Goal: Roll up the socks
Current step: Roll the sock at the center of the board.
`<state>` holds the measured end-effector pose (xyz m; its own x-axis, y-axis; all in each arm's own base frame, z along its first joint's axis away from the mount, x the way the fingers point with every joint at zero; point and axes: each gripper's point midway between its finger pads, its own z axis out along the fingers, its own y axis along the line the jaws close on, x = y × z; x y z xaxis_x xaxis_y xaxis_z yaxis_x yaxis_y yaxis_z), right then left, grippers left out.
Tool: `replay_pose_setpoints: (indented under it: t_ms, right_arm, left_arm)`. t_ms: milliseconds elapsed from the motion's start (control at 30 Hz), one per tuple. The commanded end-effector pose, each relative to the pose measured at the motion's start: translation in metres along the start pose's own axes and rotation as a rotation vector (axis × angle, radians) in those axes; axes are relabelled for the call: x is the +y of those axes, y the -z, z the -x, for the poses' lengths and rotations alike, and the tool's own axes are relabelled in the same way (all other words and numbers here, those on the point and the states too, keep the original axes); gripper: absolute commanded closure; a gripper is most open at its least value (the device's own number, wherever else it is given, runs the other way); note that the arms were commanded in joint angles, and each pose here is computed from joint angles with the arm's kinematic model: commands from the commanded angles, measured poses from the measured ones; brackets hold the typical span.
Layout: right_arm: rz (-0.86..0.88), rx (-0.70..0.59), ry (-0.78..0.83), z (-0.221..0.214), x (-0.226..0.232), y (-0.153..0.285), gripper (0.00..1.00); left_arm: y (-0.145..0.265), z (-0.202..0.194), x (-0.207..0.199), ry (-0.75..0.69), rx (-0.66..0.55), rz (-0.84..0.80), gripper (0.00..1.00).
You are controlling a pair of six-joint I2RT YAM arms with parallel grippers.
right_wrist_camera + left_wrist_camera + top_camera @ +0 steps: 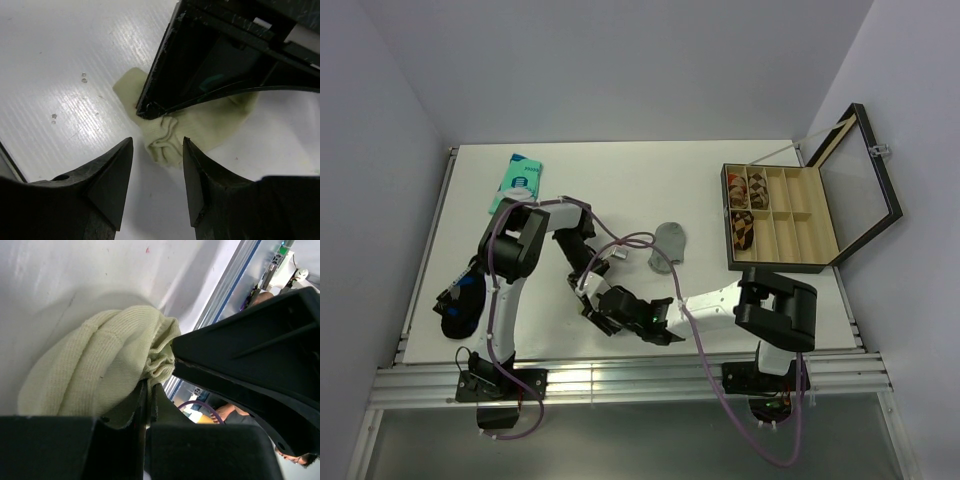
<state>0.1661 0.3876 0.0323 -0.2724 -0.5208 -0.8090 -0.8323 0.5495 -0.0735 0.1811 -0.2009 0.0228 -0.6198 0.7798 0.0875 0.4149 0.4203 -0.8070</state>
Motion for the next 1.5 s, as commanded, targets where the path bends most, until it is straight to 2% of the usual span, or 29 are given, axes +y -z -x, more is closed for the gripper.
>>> replay_pose_setpoints:
  t_ms: [0, 333, 733, 833, 867, 900, 967, 1067, 1233, 1467]
  right_arm:
    - [-0.078, -0.041, 0.042, 0.020, -0.006, -0.005, 0.48]
    - [-0.062, -0.026, 0.086, 0.021, 0.008, -0.011, 0.48]
    - [-0.151, 0.015, 0.149, 0.006, -0.006, -0.026, 0.49]
    - [-0.144, 0.025, 0.152, 0.003, -0.003, -0.030, 0.58]
    - [-0.146, 0.028, 0.146, 0.001, -0.003, -0.031, 0.72]
    - [-0.148, 0.030, 0.141, -0.002, -0.004, -0.030, 0.78]
    - [-0.138, 0.024, 0.119, -0.004, -0.002, -0.031, 0.87]
    - [-0.137, 0.017, 0.069, -0.008, -0.003, -0.030, 0.94]
    - [-0.077, -0.011, -0.018, -0.014, -0.001, -0.026, 0.96]
    - [0.020, -0.032, -0.111, -0.018, 0.002, -0.020, 0.98]
  left_arm:
    - [-0.001, -0.009, 0.012, -0.031, 0.042, 0.030, 0.94]
    - [-0.003, -0.012, 0.010, -0.028, 0.046, 0.025, 0.93]
    - [-0.004, -0.022, 0.011, -0.032, 0.068, 0.030, 0.92]
    - [-0.004, -0.023, 0.010, -0.036, 0.065, 0.027, 0.90]
    - [-0.004, -0.023, 0.009, -0.037, 0.062, 0.025, 0.89]
    - [-0.004, -0.023, 0.009, -0.037, 0.062, 0.023, 0.86]
    - [-0.004, -0.023, 0.006, -0.040, 0.054, 0.020, 0.82]
    - [-0.002, -0.018, 0.001, -0.036, 0.010, 0.007, 0.70]
    - [0.005, -0.007, -0.004, -0.034, -0.081, 0.020, 0.64]
    - [0.026, 0.017, -0.002, 0.003, -0.287, 0.067, 0.63]
